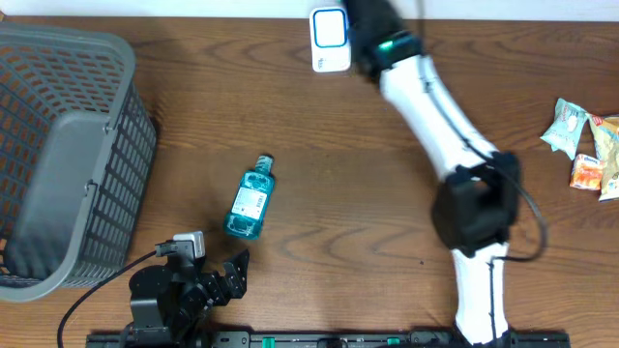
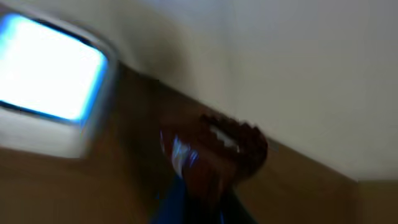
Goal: Scan the item barcode
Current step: 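Carry the snack bar to the table's right edge and release it, then reach the right gripper to the blue Listerine bottle, then grasp the Listerine bottle with the right gripper and turn it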
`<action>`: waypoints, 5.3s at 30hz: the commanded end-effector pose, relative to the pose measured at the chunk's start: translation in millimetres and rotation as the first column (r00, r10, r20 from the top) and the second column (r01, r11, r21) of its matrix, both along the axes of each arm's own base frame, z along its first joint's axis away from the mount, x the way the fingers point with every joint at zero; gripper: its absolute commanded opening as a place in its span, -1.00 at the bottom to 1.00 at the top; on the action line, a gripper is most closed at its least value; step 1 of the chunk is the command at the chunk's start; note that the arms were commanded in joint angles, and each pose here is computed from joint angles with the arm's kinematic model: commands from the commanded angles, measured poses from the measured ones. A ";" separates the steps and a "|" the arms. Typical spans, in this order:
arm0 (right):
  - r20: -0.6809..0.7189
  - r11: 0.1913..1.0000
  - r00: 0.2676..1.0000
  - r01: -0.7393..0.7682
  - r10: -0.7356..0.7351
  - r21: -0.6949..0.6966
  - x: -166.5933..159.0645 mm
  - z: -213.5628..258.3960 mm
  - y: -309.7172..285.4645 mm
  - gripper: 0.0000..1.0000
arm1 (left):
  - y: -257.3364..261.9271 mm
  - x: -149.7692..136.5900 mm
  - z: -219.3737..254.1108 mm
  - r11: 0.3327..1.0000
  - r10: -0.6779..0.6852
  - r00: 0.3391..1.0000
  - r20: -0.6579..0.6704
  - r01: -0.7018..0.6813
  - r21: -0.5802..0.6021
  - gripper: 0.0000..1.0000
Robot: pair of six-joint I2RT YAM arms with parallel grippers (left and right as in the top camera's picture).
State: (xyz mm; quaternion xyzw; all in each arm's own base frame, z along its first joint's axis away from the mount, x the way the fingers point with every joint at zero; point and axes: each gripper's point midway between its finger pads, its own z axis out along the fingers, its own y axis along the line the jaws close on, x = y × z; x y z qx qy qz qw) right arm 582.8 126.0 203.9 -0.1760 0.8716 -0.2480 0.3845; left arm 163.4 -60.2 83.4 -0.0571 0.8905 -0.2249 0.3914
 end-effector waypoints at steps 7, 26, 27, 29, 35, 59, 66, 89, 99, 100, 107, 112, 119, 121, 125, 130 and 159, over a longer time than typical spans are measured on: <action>-0.214 0.796 0.770 0.600 -0.601 -0.076 -65.7 -94.9 -213.7 -0.97 | 1.2 -0.9 -0.2 1.000 0.009 1.000 -0.005 -0.009 0.000 0.96; -0.395 0.382 0.538 0.828 -0.744 0.410 -134.2 -92.7 -343.1 0.98 | 1.2 -0.9 -0.2 1.000 0.009 1.000 -0.005 -0.009 0.000 0.96; -0.399 0.386 0.572 0.802 -0.717 0.456 -130.3 -81.6 -333.4 0.99 | 1.2 -0.9 -0.2 1.000 0.009 1.000 -0.005 -0.009 0.000 0.96; -0.398 0.384 0.652 0.727 -0.645 0.569 -120.5 -54.0 -307.3 0.99 | 1.2 -0.9 -0.2 1.000 0.009 1.000 -0.005 -0.009 0.000 0.96; -0.482 0.190 0.800 0.568 -0.357 0.801 -119.7 11.1 -192.6 0.99 | 1.2 -0.9 -0.2 1.000 0.009 1.000 -0.005 -0.009 0.000 0.96; -0.830 0.378 0.539 0.745 0.145 0.549 -213.5 -121.0 181.0 0.99 | 1.2 -0.9 -0.2 1.000 0.009 1.000 -0.005 -0.009 0.000 0.96; -0.844 0.419 0.507 0.737 0.177 0.531 -230.0 -162.8 224.9 0.99 | 1.2 -0.9 -0.2 1.000 0.009 1.000 -0.005 -0.009 0.000 0.96; -0.854 0.404 0.513 0.766 0.086 0.501 -271.6 -212.3 262.0 0.63 | 1.2 -0.9 -0.2 1.000 0.009 1.000 -0.005 -0.009 0.000 0.96; -0.723 0.513 0.687 0.598 0.067 0.616 -249.7 -242.5 242.4 -0.60 | 1.2 -0.9 -0.2 1.000 0.009 1.000 -0.005 -0.009 0.000 0.96; -0.707 0.535 0.701 0.564 0.092 0.629 -248.2 -241.9 243.1 -0.73 | 1.2 -0.9 -0.2 1.000 0.009 1.000 -0.005 -0.009 0.000 0.96; -0.684 0.595 0.716 0.492 0.139 0.635 -244.7 -234.6 234.1 -0.97 | 1.2 -0.9 -0.2 1.000 0.009 1.000 -0.005 -0.009 0.000 0.95; -0.647 0.645 0.735 0.395 0.205 0.654 -241.5 -215.5 227.4 -0.90 | 1.2 -0.9 -0.2 1.000 0.009 1.000 -0.005 -0.009 0.000 0.96; -0.446 0.684 0.781 0.033 0.437 0.729 -225.3 -165.9 239.4 0.13 | 1.2 -0.9 -0.2 1.000 0.009 1.000 -0.005 -0.009 0.000 0.96; -0.352 0.669 0.760 -0.144 0.547 0.729 -221.3 -148.0 247.5 0.95 | 1.2 -0.9 -0.2 1.000 0.009 1.000 -0.005 -0.009 0.000 0.96; -0.212 0.611 0.681 -0.419 0.701 0.672 -216.2 -129.7 264.1 0.98 | 1.2 -0.9 -0.2 1.000 0.009 1.000 -0.005 -0.009 0.000 0.96; -0.114 0.535 0.601 -0.589 0.791 0.606 -215.5 -120.6 284.6 0.99 | 1.2 -0.9 -0.2 1.000 0.009 1.000 -0.005 -0.009 0.000 0.96; -0.155 0.600 0.620 -0.617 0.769 0.509 -204.8 -213.6 330.4 0.67 | 1.2 -0.9 -0.2 1.000 0.009 1.000 -0.005 -0.009 0.000 0.96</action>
